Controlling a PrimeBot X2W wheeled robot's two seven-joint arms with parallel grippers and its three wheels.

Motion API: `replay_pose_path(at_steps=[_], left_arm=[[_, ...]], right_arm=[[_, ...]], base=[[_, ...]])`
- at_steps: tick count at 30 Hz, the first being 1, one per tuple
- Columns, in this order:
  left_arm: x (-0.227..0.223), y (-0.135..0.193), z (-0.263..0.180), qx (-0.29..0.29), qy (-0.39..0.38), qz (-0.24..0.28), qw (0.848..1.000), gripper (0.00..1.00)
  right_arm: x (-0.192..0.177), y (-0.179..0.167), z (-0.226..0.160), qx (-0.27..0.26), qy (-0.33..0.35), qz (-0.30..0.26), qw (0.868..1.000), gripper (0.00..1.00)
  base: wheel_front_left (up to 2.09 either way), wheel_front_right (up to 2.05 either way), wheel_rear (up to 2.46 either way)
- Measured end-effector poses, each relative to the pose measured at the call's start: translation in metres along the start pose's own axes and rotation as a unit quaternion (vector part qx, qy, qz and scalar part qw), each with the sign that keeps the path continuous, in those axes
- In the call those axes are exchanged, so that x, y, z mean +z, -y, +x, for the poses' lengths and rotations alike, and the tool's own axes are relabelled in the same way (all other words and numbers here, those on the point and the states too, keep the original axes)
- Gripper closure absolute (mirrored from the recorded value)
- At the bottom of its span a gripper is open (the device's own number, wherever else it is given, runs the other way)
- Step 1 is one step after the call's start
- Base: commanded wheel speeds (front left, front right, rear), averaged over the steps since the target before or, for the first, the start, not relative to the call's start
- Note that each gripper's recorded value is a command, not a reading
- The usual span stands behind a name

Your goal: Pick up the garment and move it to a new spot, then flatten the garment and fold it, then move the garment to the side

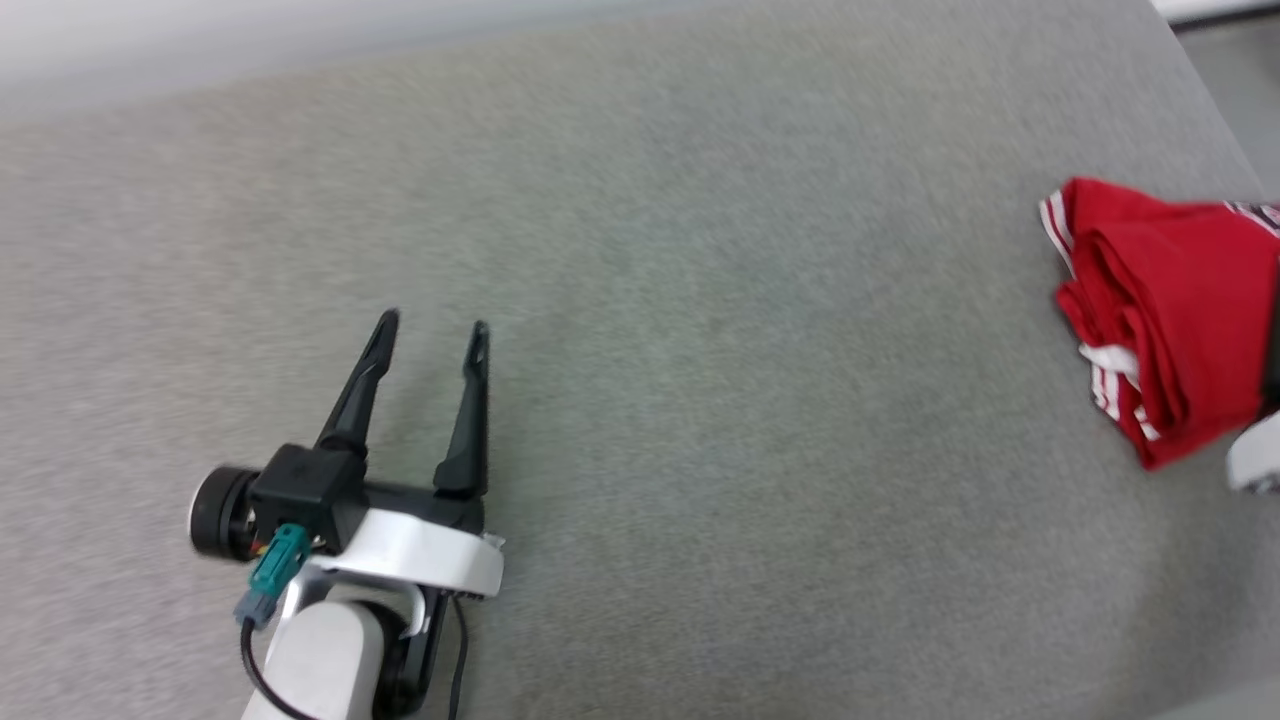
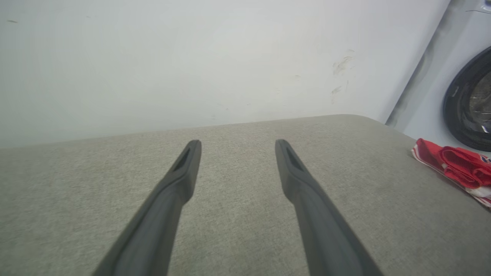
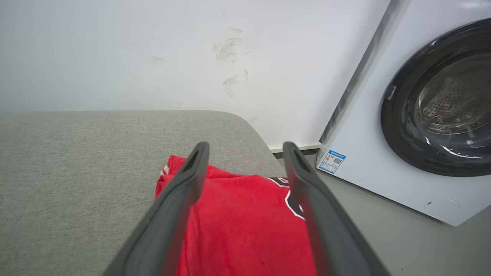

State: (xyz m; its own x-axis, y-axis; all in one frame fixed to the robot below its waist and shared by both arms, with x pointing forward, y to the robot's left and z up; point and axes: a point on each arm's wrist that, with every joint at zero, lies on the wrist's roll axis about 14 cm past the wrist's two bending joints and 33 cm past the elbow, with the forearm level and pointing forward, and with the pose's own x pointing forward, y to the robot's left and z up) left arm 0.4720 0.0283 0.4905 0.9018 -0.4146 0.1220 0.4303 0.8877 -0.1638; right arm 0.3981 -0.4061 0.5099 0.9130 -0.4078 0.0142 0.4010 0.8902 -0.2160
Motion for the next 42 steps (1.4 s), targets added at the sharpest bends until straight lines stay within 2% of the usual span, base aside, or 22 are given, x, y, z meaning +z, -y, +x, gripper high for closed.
replay_pose_path(at_steps=[10, 14, 19, 20, 30, 42], left_arm=[[0.027, -0.048, -0.059, 0.099, 0.003, 0.027, 0.995, 0.0], [0.036, -0.067, -0.085, 0.143, 0.003, 0.033, 0.989, 0.0], [0.051, -0.087, -0.119, 0.191, 0.015, 0.045, 0.98, 0.0], [0.057, -0.094, -0.138, 0.209, 0.016, 0.055, 0.976, 0.0], [0.062, -0.087, -0.174, 0.212, 0.016, 0.065, 0.975, 0.0], [0.056, -0.083, -0.182, 0.209, 0.007, 0.062, 0.976, 0.0]], right_arm=[[0.014, -0.095, -0.038, 0.107, 0.029, 0.07, 0.991, 0.0], [0.026, -0.135, -0.056, 0.16, 0.034, 0.092, 0.982, 0.0], [0.048, -0.167, -0.08, 0.207, 0.051, 0.118, 0.97, 0.0], [0.059, -0.174, -0.095, 0.222, 0.06, 0.126, 0.965, 0.0], [0.069, -0.156, -0.139, 0.217, 0.061, 0.126, 0.966, 0.0], [0.073, -0.14, -0.151, 0.201, 0.059, 0.13, 0.969, 0.0]], base=[[0.0, 0.0, 0.0], [0.0, 0.0, 0.0], [0.0, 0.0, 0.0], [0.0, 0.0, 0.0], [0.0, 0.0, 0.0], [0.0, 0.0, 0.0]])
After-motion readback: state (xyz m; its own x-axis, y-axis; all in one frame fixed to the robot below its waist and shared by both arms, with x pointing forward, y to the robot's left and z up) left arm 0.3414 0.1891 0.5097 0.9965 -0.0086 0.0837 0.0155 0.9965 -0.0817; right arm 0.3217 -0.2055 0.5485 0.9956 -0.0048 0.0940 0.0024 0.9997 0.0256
